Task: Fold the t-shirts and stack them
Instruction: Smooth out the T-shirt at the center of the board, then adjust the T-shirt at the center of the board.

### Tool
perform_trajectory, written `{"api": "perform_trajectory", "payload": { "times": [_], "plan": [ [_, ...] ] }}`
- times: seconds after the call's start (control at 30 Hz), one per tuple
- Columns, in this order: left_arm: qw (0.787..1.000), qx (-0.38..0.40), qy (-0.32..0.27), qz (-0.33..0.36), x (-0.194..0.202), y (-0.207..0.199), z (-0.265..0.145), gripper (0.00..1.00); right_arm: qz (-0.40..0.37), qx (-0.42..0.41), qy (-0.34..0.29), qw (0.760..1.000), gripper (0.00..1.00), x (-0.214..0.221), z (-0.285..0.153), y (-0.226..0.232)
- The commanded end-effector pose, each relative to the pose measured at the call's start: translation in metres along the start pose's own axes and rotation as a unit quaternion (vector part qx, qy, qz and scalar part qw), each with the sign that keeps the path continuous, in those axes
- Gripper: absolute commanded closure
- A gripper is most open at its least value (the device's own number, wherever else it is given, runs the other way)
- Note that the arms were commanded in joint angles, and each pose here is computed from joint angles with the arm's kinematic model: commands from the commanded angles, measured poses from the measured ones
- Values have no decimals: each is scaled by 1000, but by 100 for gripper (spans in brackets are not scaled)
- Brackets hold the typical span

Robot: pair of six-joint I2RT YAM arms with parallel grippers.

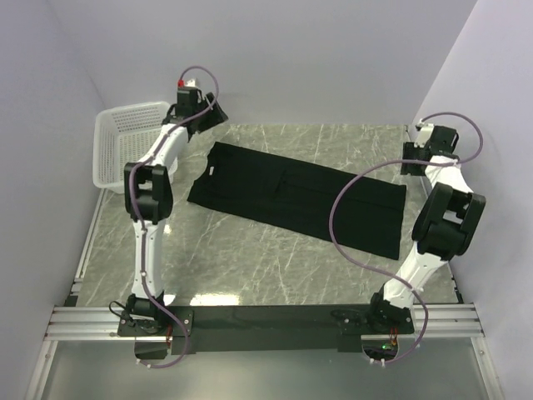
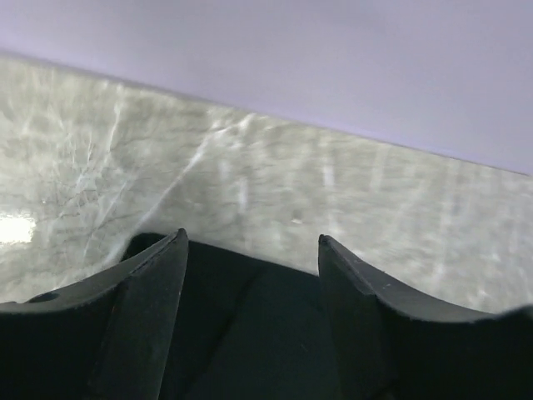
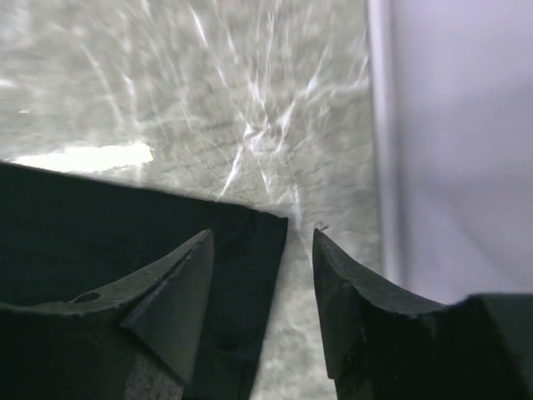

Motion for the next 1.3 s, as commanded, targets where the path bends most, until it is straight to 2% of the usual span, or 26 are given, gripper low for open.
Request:
{"api": "perform_trajectory", "payload": {
  "times": [0.0,0.07,0.13,0.17,0.2,0.23,0.27,0.3,0.33,0.43,0.47,0.53,0.57,0.6,0.67,0.7,0.9,1.0,1.2,1.27],
  "plan": [
    [988,75,-117,73,-77,-57,-90,31,-69,-16,-48,996,41,-22,-33,9],
    [988,60,-104,93,-67,-52,-101,29,-103,-55,-39,992,39,-19,-41,18],
    [986,41,-120,108,-73,-58,-137,29,-143,-100,-23,984,39,-11,-53,34],
    [990,23,-94,104,-53,-48,-140,29,-177,-116,-23,977,39,-9,-56,39],
    [988,22,-112,105,-58,-53,-169,29,-195,-154,-16,969,39,1,-57,50],
    [989,13,-112,95,-50,-51,-179,29,-213,-183,-11,960,39,8,-68,58],
    [994,-2,-73,82,-18,-37,-180,29,-243,-208,-14,947,39,13,-71,69],
    [993,0,-88,74,-18,-42,-207,30,-256,-246,-18,935,39,24,-79,79],
    [998,-18,-49,45,16,-28,-208,30,-279,-269,-14,922,39,33,-84,86],
    [999,-22,-47,-13,45,-26,-245,34,-302,-345,-20,888,40,58,-104,110],
    [999,-40,-21,-31,74,-13,-246,35,-324,-372,-21,870,40,69,-107,117],
    [996,-43,-32,-67,89,-11,-265,35,-340,-413,-14,845,40,84,-119,125],
    [995,-55,-22,-78,110,-1,-266,35,-362,-426,-12,829,40,94,-119,128],
    [994,-55,-39,-82,113,-1,-276,35,-380,-437,-11,815,41,101,-123,136],
    [992,-63,-39,-98,129,6,-281,35,-426,-438,14,791,41,125,-122,142],
    [992,-65,-36,-104,134,8,-281,35,-458,-441,19,772,41,135,-126,156],
    [987,-97,-28,-122,150,18,-281,34,-556,-350,21,754,41,158,-111,186],
    [987,-100,-29,-122,152,19,-285,33,-567,-312,28,762,41,160,-103,195],
    [986,-112,-18,-125,162,25,-287,32,-594,-290,36,750,41,181,-96,207],
    [985,-114,-16,-127,163,26,-288,32,-594,-279,39,753,41,184,-94,211]
  ]
}}
Point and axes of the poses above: each gripper's point midway between its finger pads, its own z axis out along the fingers, its own y axis along the line the jaws close on, x = y × z, the point moved 9 cm from there along -z, back along the fingers, and after that the axes turned 9 degrees about z, right-handed, at the moved point
